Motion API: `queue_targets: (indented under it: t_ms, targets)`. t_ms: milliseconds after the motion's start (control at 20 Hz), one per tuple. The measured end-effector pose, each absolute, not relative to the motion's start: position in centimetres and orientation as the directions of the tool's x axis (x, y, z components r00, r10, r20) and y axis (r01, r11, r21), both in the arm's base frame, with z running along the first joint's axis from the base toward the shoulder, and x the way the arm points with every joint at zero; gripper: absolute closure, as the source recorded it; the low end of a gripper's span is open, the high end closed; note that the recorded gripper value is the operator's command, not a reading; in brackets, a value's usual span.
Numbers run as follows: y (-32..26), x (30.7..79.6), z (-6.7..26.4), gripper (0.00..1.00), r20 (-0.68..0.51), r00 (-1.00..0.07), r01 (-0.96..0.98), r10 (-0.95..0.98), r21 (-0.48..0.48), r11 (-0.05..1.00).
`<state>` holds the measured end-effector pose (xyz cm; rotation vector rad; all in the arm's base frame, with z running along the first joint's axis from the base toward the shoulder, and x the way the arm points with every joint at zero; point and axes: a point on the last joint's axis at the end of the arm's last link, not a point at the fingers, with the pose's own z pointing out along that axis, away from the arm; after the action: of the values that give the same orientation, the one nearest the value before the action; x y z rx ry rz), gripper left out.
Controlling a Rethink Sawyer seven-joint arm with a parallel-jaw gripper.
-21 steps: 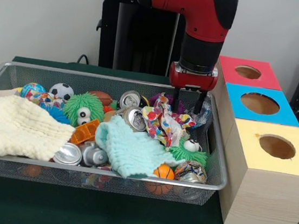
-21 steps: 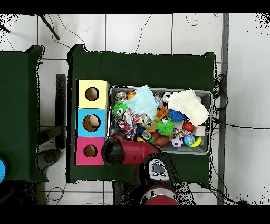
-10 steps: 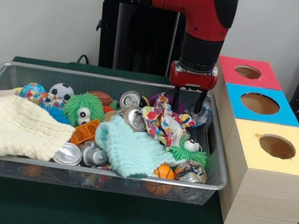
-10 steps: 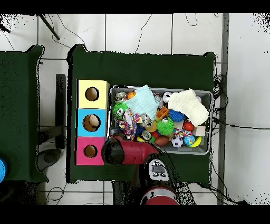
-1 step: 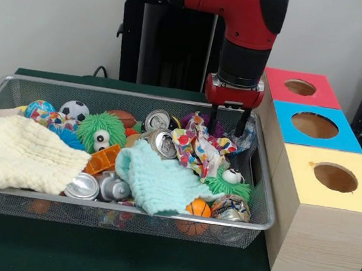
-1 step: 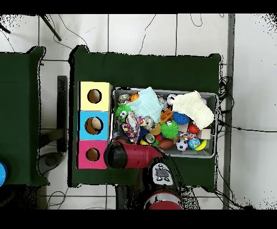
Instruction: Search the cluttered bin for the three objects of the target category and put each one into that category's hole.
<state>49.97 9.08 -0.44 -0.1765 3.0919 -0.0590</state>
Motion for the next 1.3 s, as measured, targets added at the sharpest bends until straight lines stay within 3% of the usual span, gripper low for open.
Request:
queue_targets:
  t_ms: [1300]
  targets:
    - [10.05, 49.4, 0.17, 0.0, -0.044, -0.988, -0.147, -0.151, -0.079, 0.986]
